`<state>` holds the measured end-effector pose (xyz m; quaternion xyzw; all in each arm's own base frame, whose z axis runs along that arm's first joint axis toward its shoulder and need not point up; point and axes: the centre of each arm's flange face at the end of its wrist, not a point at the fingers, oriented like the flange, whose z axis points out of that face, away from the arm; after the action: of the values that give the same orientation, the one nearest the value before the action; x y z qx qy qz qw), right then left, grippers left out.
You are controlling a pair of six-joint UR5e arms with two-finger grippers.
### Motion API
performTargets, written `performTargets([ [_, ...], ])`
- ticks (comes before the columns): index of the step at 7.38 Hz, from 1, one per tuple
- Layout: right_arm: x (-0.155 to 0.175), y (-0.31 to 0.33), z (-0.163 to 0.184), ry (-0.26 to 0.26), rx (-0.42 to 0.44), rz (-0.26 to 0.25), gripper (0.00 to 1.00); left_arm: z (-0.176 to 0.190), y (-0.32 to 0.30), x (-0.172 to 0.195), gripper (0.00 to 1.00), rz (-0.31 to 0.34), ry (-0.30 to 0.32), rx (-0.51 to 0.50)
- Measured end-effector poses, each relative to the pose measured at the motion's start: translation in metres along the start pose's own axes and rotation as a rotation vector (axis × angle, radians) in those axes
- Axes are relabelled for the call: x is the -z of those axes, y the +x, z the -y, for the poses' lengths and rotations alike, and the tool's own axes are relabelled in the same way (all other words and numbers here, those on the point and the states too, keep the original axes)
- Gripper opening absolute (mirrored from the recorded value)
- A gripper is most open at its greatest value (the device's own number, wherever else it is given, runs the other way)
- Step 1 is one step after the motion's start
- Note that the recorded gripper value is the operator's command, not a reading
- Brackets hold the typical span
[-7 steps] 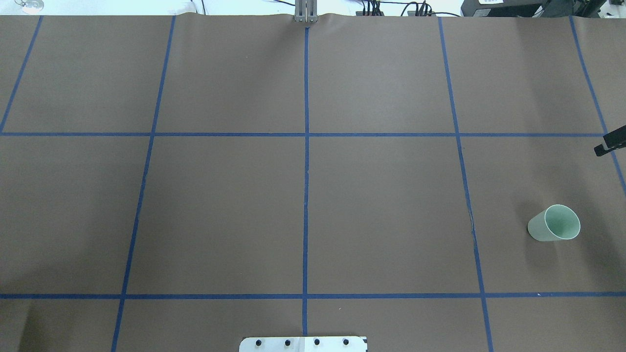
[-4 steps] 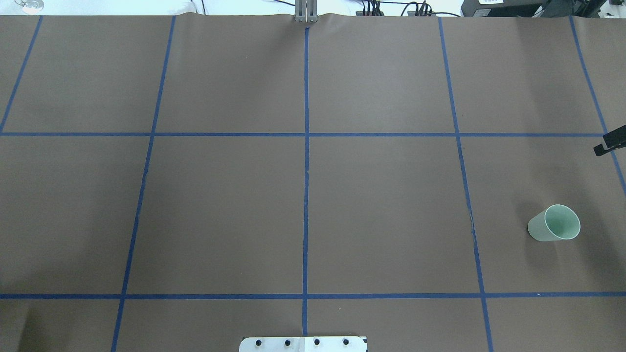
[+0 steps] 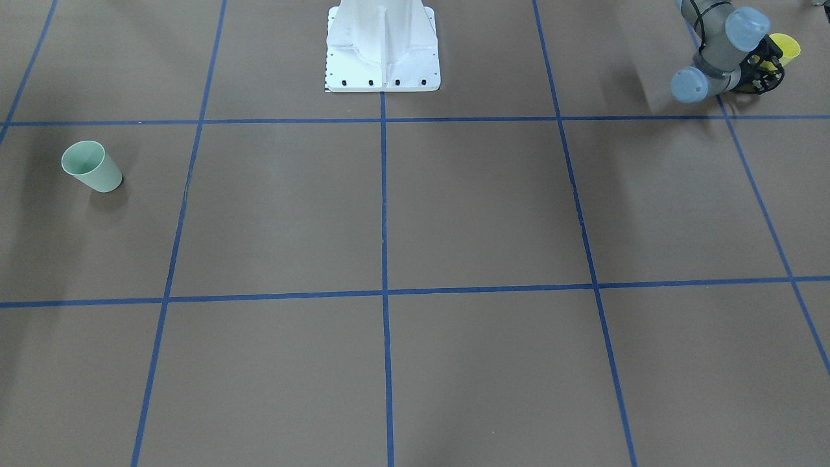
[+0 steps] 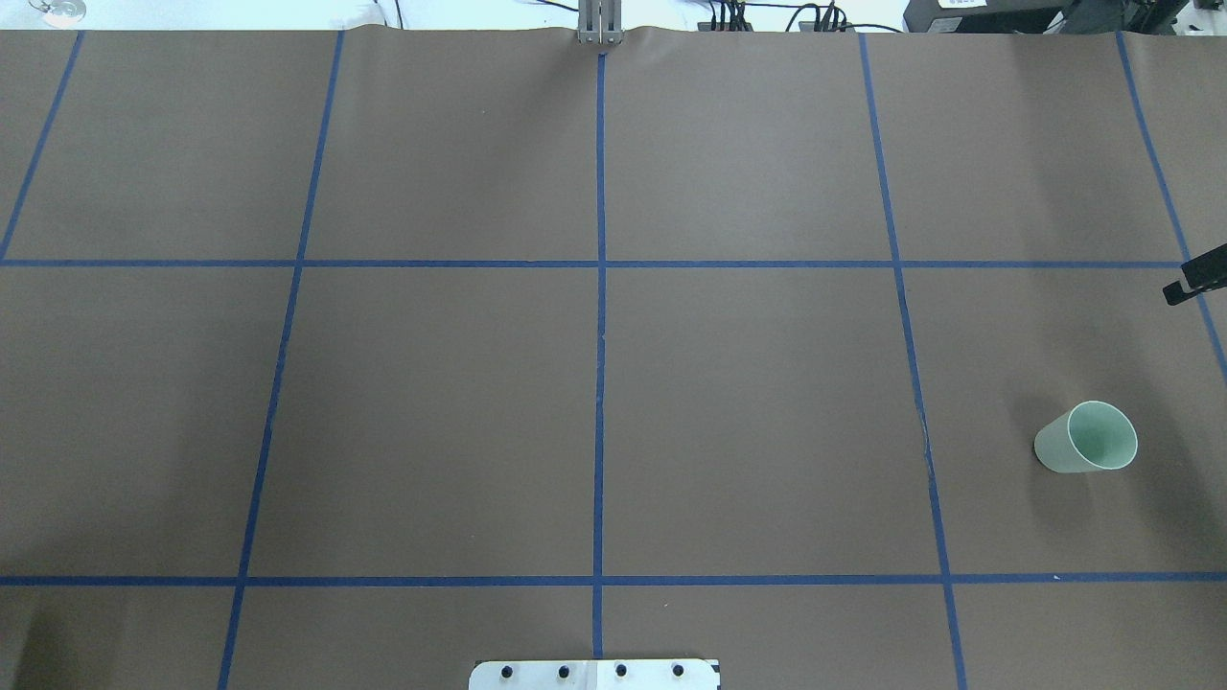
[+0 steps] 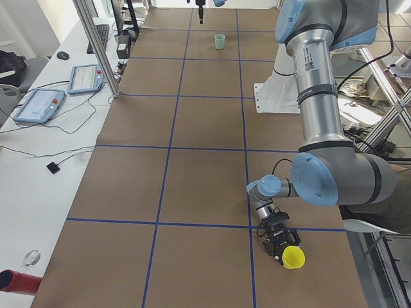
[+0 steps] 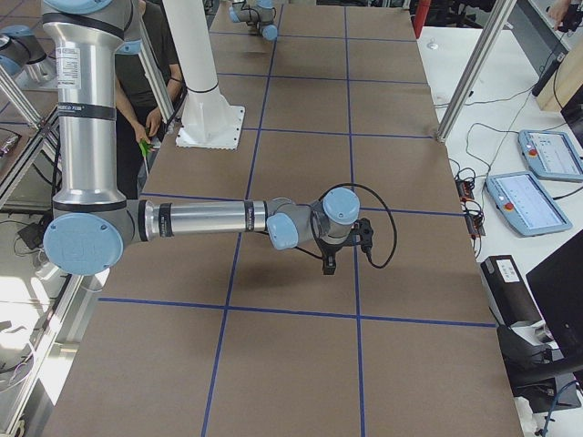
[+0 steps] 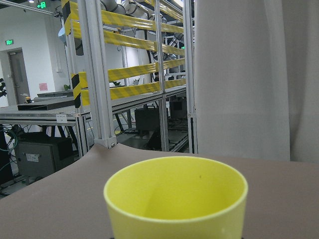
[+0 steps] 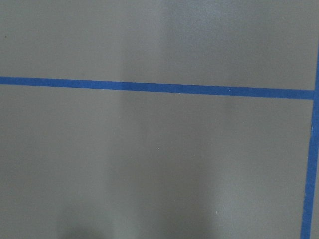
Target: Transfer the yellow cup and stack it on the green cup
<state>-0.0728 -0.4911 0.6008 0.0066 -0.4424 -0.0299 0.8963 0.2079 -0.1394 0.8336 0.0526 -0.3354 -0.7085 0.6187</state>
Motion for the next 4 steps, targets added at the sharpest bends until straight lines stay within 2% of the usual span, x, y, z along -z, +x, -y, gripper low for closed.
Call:
performTargets([
  [4, 0.001, -0.002, 0.0, 0.002, 0.002, -0.001, 1.0, 0.04, 0.001, -0.02, 0.64, -0.002, 0.024, -0.026],
])
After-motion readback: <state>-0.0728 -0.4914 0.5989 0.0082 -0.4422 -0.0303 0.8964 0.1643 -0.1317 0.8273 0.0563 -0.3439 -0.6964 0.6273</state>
